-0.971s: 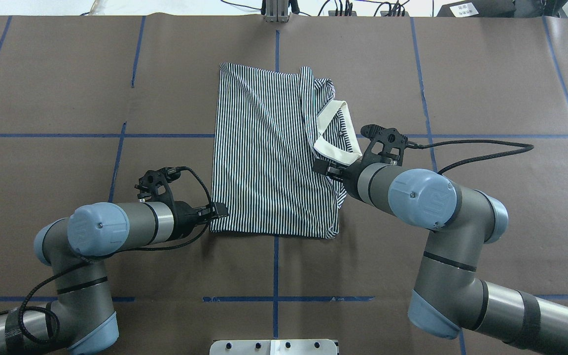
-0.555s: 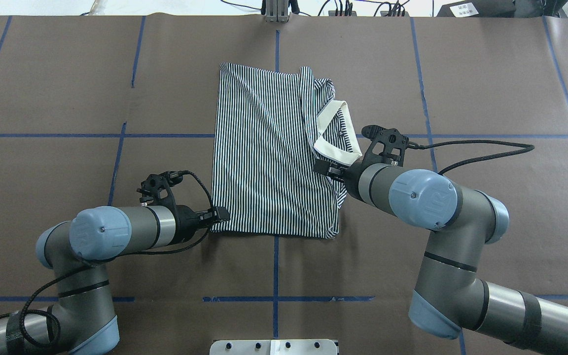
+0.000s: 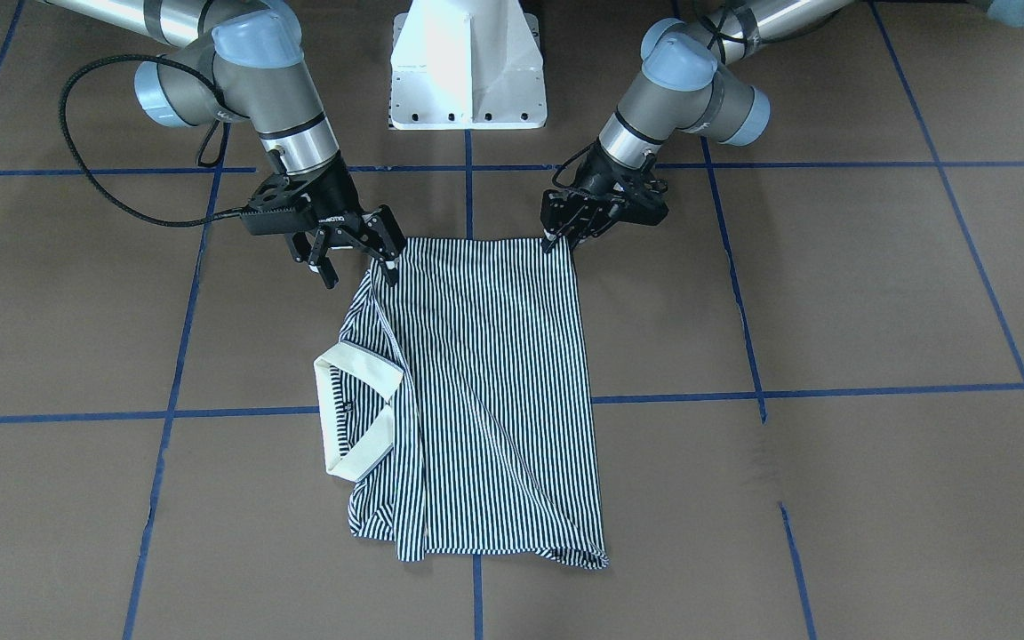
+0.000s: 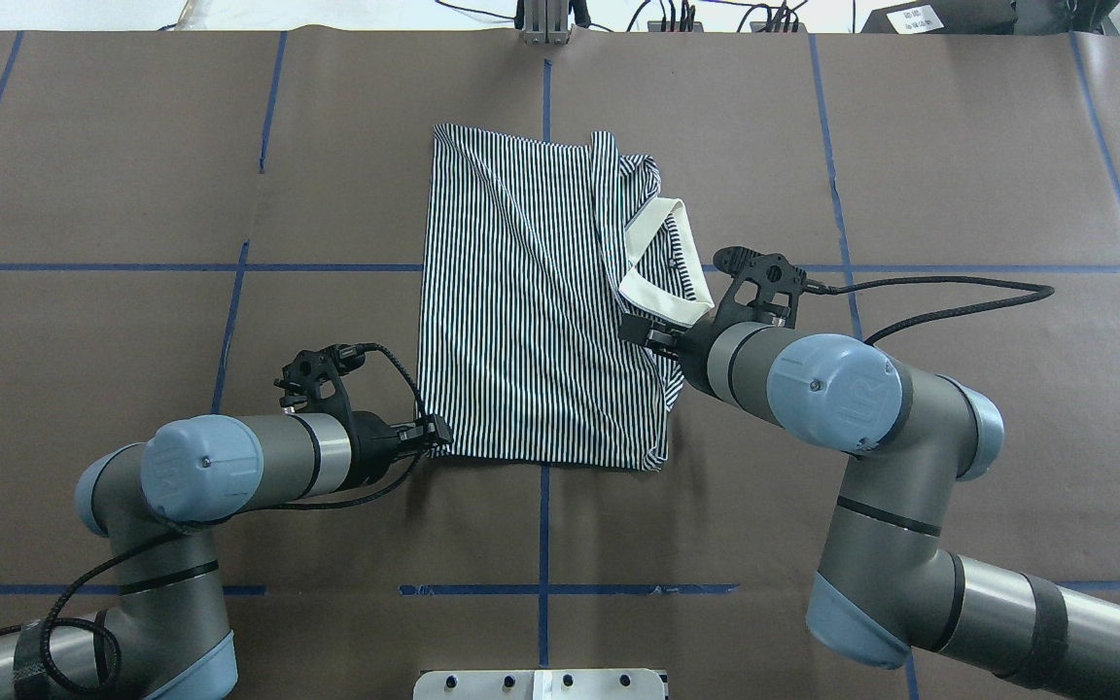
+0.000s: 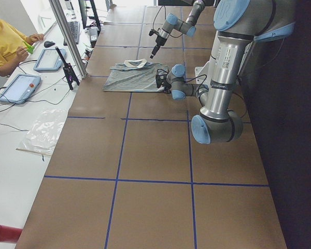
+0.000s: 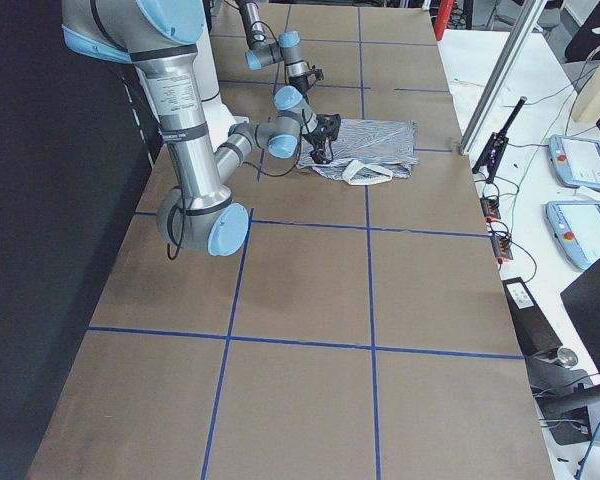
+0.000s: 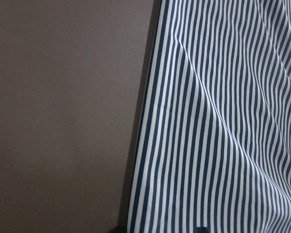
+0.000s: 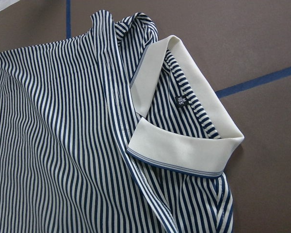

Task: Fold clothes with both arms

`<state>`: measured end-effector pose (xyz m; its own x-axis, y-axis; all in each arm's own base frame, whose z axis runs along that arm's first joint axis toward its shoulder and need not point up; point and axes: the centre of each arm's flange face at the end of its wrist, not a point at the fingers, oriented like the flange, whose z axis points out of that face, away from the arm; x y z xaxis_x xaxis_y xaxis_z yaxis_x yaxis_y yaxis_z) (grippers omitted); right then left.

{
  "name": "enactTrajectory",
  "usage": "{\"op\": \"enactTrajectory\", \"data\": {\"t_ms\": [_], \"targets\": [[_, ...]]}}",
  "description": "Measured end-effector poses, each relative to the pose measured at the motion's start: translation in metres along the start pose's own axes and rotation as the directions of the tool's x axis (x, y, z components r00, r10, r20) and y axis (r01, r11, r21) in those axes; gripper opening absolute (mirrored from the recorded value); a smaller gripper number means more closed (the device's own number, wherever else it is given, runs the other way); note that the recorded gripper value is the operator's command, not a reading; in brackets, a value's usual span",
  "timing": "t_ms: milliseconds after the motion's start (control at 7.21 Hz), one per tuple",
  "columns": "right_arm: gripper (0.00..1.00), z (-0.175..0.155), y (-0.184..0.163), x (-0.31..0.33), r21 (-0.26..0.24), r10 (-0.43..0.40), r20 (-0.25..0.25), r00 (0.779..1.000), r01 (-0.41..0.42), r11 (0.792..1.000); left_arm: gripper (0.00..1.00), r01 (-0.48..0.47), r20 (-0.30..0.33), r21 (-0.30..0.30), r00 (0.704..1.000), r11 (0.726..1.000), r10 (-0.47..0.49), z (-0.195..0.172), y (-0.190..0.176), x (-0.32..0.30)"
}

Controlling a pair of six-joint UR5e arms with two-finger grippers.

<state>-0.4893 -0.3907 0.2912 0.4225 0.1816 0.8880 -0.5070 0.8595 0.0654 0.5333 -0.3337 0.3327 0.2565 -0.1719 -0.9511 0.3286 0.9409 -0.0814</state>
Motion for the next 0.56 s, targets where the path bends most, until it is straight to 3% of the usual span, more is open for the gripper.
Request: {"op": "enactTrajectory", "data": {"t_ms": [139, 278, 555], "targets": [[0.97, 0.000, 0.000, 0.000, 0.000, 0.000, 0.000, 1.000, 0.000, 1.000, 0.00, 0.005, -0.004, 0.002, 1.000, 1.000, -0.005, -0.001, 0.000, 0.001], [0.89, 0.000, 0.001, 0.000, 0.001, 0.000, -0.002, 1.000, 0.000, 1.000, 0.00, 0.007, -0.007, 0.003, 1.000, 1.000, -0.007, -0.002, 0.000, 0.002], [0.83, 0.007, 0.015, -0.004, 0.009, 0.052, -0.065, 0.997, -0.051, 0.999, 0.00, 0.008, -0.020, 0.004, 1.000, 1.000, -0.008, -0.007, 0.000, 0.007]]}}
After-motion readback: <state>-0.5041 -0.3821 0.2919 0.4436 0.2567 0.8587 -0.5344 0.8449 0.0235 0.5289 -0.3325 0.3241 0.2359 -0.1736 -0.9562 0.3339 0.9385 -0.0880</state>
